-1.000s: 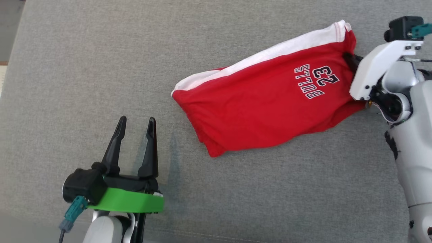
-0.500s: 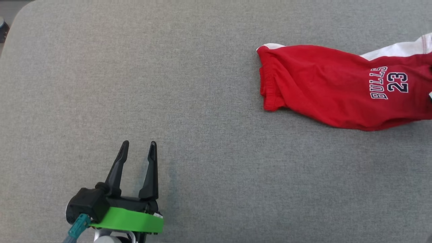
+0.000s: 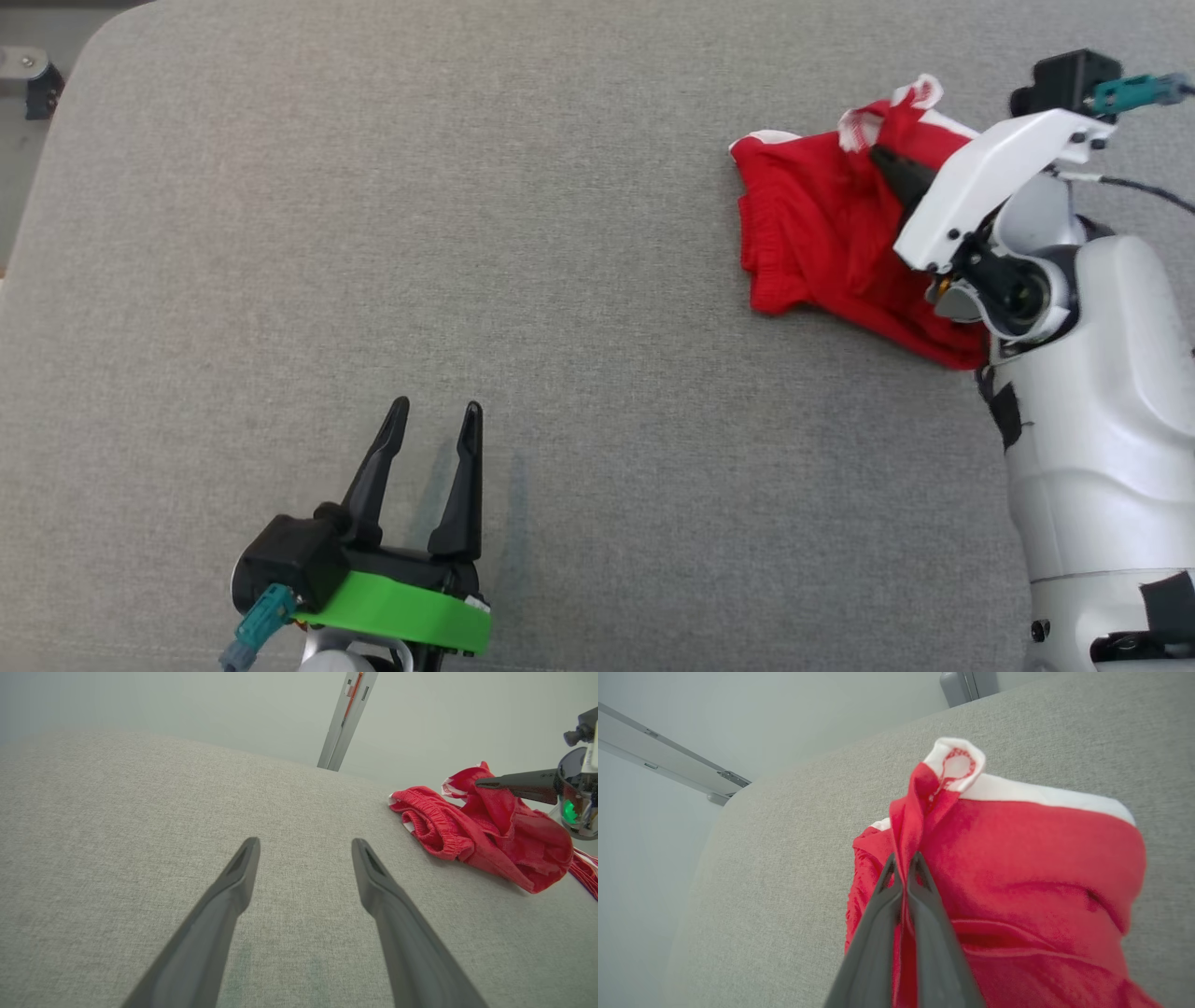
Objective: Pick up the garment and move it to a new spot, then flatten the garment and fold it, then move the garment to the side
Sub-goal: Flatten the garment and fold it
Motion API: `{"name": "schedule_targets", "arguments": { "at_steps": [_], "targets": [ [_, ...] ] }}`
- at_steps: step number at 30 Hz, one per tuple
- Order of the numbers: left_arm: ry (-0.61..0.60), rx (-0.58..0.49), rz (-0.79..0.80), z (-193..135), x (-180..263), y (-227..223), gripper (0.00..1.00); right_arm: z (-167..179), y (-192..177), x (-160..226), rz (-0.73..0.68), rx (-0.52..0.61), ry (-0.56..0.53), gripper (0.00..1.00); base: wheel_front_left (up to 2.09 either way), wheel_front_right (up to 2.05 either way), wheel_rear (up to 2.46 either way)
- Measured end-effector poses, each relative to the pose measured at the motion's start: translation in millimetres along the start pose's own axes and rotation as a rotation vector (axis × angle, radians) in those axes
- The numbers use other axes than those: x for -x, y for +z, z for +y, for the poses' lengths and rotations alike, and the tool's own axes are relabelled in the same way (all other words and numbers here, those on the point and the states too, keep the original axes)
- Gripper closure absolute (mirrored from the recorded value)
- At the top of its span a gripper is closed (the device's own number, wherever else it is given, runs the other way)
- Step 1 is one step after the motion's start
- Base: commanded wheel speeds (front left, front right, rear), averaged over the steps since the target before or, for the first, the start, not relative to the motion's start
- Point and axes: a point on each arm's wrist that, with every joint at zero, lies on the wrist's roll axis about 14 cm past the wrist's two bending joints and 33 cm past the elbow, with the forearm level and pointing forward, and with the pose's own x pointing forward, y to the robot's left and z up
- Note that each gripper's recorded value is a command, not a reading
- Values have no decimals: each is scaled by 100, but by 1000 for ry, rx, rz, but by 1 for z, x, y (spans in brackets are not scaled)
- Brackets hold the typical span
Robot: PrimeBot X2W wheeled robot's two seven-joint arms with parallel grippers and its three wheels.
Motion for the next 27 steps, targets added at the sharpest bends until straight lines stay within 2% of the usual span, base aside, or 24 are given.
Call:
{"name": "schedule_targets", "arguments": {
  "at_steps": [4, 9, 16, 17, 18, 19, 25, 27],
  "targets": [
    [28, -7, 5, 8, 6, -1, 0, 26, -29, -20, 43, 3, 70, 100, 0, 0, 0],
    [57, -11, 8, 15, 13, 0, 0, 58, -39, -34, 42, 3, 149, 100, 0, 0, 0],
    [53, -9, 19, 14, 16, -4, 0, 67, -43, -42, 27, 25, 155, 100, 0, 0, 0],
    [52, -9, 21, 13, 16, -5, 0, 66, -43, -43, 15, 31, 152, 97, 0, 0, 0],
    [50, -8, 22, 13, 15, -5, 0, 68, -41, -44, -3, 43, 156, 74, 0, 0, 0],
    [48, -7, 24, 12, 15, -6, 0, 70, -40, -45, -13, 55, 160, 0, 0, 0, 0],
    [44, -6, 24, 12, 14, -6, 0, 99, -45, -37, -51, 56, 250, 0, 0, 0, 0],
    [43, -11, 21, 11, 15, -5, 0, 108, -45, -31, -90, 88, 276, 0, 0, 0, 0]
  ]
}}
